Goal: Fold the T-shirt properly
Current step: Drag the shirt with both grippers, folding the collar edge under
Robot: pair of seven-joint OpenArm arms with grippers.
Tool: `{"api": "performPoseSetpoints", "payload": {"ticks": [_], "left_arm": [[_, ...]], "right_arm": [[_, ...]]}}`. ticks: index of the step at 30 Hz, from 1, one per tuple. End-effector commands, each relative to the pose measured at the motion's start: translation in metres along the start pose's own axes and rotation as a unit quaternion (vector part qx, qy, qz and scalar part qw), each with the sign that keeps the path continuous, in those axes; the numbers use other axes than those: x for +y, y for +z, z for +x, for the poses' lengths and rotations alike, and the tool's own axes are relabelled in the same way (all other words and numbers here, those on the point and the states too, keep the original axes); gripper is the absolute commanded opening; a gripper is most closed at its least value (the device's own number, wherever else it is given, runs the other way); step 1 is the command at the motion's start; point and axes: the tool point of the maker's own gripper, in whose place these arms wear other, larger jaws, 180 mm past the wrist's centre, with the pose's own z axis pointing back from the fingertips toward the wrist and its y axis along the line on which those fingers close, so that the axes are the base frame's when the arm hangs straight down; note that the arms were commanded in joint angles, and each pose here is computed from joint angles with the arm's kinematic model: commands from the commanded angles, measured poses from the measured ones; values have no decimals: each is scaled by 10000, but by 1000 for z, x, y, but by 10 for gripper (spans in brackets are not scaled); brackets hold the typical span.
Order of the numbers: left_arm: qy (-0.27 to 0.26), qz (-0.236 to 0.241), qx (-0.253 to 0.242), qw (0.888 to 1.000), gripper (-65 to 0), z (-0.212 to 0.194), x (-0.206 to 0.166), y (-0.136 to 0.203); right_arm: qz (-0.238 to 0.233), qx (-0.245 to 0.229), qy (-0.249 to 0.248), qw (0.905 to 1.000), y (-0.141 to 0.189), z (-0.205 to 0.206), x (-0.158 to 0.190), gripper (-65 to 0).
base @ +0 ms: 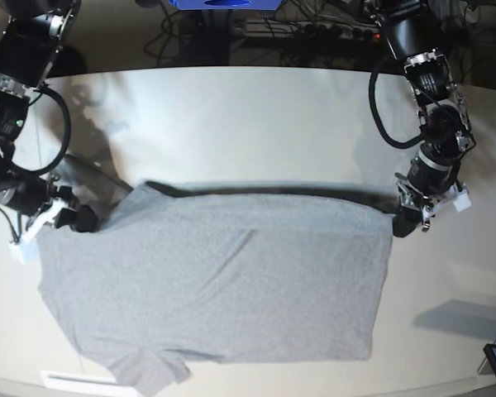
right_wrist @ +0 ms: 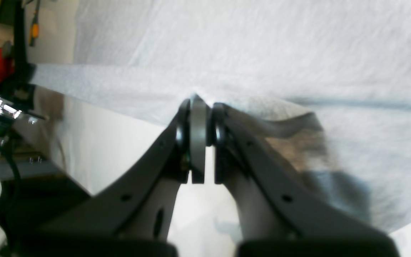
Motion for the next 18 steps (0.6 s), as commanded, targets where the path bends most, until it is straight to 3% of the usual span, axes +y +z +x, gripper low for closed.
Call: {"api": "performPoseSetpoints", "payload": {"ticks": [1, 7, 18], "left_arm": [[-11, -149, -59, 9999, -650, 6, -11, -3], [343, -210, 18, 9992, -650, -2, -15, -24], [392, -192, 326, 9985, -650, -27, -17, -40]], "right_arm": [[60, -230, 88, 9997, 4, 17, 3, -650], [16, -205, -20, 9998, -1, 29, -9, -650], [-261, -369, -75, 9990, 11, 50, -36, -650]]}}
